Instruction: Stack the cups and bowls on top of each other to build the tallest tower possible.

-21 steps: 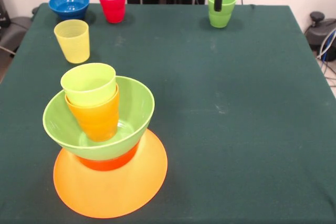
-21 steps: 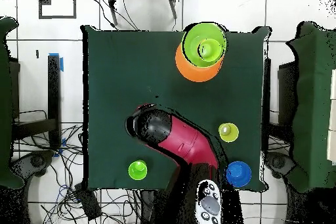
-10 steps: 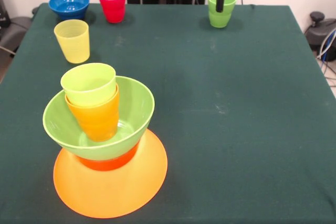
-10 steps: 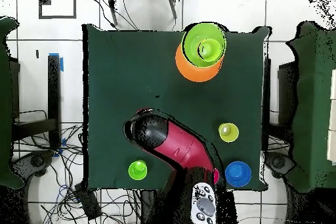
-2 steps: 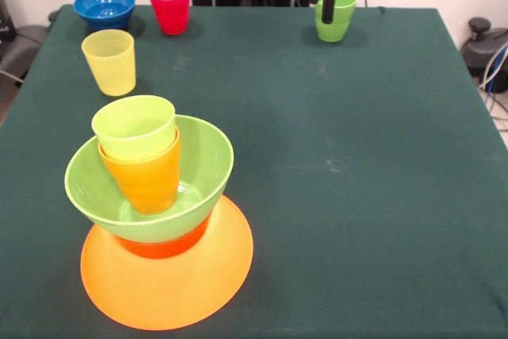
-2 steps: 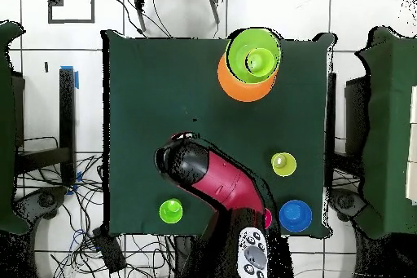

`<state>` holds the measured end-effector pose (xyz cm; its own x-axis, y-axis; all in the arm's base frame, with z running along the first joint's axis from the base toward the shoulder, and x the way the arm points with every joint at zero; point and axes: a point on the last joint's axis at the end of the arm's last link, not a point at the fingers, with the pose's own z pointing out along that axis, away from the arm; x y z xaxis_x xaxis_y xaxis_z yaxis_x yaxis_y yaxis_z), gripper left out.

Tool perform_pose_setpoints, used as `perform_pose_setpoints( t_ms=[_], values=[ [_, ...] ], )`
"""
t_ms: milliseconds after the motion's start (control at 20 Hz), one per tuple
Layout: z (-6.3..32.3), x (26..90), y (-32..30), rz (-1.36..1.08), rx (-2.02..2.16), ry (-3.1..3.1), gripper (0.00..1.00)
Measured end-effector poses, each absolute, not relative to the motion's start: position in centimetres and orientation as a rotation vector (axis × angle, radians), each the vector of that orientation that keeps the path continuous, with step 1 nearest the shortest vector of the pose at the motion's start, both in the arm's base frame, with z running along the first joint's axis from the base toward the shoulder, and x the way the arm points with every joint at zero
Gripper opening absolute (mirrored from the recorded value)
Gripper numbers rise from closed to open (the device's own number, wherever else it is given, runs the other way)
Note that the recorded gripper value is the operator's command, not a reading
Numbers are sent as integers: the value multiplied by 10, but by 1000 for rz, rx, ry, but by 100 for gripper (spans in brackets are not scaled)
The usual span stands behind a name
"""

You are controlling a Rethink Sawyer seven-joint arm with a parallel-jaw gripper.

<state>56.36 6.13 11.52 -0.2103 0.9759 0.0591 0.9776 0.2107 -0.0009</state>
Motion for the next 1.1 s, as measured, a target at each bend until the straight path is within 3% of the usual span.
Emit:
perform_pose_setpoints(
  t_ms=[1100],
  values=[
    [109,528,83,-17,-1932,-2361,100]
  ],
)
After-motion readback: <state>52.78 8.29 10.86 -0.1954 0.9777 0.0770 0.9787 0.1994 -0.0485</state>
